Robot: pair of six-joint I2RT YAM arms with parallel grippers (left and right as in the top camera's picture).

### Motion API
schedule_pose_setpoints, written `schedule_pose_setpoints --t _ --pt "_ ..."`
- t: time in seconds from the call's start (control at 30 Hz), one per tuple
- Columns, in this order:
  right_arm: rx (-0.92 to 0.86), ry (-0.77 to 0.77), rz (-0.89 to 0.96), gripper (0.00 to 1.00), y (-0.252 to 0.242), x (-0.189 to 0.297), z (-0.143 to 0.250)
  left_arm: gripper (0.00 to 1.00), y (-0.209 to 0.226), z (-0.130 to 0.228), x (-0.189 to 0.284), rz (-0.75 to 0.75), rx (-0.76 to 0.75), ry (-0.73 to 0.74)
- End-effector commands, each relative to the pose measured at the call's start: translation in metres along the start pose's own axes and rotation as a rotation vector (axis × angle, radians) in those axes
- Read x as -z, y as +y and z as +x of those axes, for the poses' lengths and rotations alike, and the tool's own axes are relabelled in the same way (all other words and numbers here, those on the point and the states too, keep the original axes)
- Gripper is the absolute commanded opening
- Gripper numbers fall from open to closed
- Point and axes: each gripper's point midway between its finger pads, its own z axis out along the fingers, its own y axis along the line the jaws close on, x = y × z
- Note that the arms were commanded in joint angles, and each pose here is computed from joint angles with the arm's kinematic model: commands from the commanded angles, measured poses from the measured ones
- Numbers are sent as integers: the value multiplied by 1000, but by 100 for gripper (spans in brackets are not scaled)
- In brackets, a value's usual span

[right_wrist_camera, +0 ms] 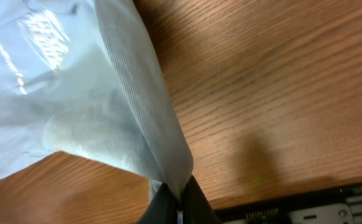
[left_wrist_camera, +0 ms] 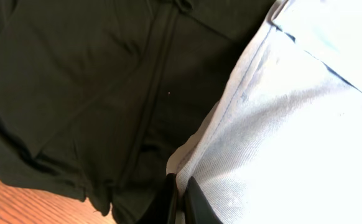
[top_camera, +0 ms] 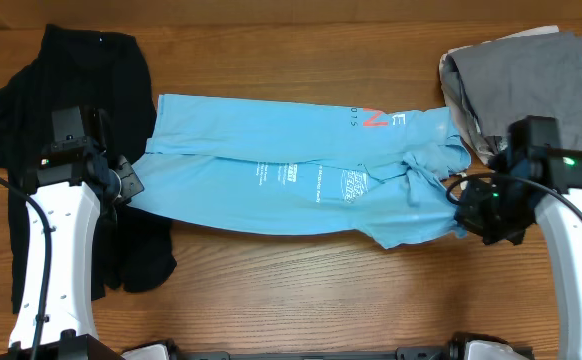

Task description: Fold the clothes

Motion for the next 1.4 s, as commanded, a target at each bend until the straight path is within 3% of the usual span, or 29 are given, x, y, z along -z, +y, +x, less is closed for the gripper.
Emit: schedule_pose_setpoints --t 0.0,0.7,0.97,1.37 --pt "-39 -74 -34 4 -6 25 0 4 5 -7 14 -9 -26 -41" --pt "-71 -108 -83 4 -20 52 38 4 20 22 57 9 -24 -56" --pt "-57 -185 -110 4 -12 49 2 4 7 6 44 44 -20 -78" --pt "-35 -181 -184 4 8 3 -79 4 -16 -32 -18 40 -22 -67"
